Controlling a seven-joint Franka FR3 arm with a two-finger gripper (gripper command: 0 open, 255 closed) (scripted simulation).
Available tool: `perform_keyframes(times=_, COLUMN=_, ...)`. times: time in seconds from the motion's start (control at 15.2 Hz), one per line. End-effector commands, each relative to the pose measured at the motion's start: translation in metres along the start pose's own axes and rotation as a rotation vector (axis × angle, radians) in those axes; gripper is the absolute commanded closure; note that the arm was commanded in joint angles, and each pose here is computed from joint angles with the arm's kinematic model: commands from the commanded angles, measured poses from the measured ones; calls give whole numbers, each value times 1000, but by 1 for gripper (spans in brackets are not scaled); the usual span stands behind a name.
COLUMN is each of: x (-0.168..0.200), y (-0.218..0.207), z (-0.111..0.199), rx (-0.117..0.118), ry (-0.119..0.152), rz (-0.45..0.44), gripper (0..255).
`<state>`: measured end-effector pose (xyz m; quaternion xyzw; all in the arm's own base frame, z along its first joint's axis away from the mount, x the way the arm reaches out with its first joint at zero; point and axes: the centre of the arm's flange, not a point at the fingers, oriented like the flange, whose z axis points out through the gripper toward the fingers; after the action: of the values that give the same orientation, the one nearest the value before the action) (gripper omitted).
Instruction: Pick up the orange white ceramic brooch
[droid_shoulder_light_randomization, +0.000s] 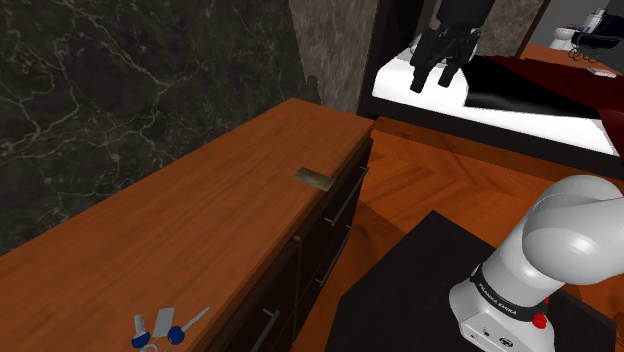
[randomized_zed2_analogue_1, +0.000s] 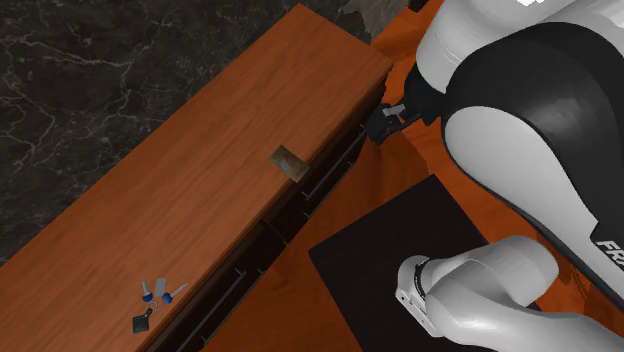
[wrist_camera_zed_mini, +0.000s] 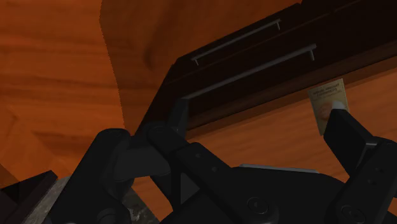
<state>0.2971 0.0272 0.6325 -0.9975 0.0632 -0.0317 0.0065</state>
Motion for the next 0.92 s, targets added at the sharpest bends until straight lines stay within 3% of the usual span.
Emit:
perform_keyframes(times=0.0, x=0, y=0, z=0, rx=0, ry=0, rz=0, gripper=0)
perform_keyframes(times=0.86, x=77, y=-98, z=122, rx=2, ry=-39, rz=-208, gripper=0)
